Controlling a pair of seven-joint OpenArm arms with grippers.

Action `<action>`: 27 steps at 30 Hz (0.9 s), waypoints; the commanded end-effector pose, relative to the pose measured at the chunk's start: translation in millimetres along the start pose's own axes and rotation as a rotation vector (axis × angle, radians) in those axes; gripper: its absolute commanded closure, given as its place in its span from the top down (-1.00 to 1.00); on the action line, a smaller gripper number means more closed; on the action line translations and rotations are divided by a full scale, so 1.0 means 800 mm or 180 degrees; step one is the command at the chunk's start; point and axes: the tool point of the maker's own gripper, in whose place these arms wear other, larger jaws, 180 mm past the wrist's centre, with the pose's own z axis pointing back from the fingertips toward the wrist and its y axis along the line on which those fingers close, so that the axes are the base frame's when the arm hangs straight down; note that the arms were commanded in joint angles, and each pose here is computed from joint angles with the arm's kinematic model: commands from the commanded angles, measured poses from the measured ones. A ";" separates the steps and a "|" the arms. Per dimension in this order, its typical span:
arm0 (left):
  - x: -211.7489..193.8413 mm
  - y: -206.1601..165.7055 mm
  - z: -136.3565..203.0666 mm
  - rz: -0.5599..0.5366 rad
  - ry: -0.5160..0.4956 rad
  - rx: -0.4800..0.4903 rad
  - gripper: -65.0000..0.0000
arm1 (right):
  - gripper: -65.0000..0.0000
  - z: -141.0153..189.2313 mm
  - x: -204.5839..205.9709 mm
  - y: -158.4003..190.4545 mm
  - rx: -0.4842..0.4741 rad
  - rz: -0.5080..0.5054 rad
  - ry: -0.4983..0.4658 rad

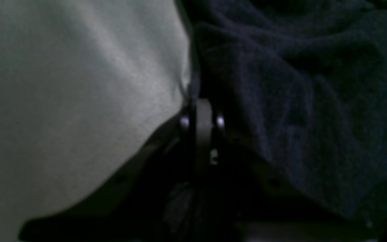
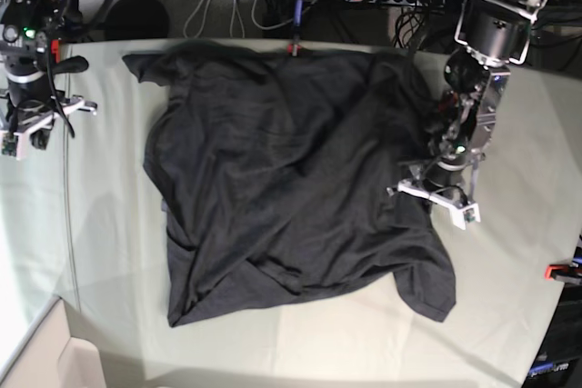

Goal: Layout the t-shirt on the table in an organized manner, then fold the t-shirt properly
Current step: 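Grasp the shirt corner with the left gripper and pull it outward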

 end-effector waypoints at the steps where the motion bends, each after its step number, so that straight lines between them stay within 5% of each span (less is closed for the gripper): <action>1: -0.002 0.013 0.009 0.0046 0.0017 0.0045 -1.00 | -1.00 0.002 0.015 -0.006 -0.0040 0.0011 -0.0134; 5: 0.026 0.051 0.051 0.0332 -0.0320 0.0141 -1.00 | -1.00 0.003 0.011 0.000 -0.0021 -0.0051 -0.0129; 12: 0.086 0.181 0.152 0.0795 -0.1054 0.0768 -1.00 | -1.00 0.003 0.010 0.027 0.0141 -0.0046 -0.0126; 27: 0.118 0.333 0.293 0.1203 -0.1800 0.1763 -1.00 | -1.00 0.009 0.001 0.095 0.0595 0.0060 -0.0070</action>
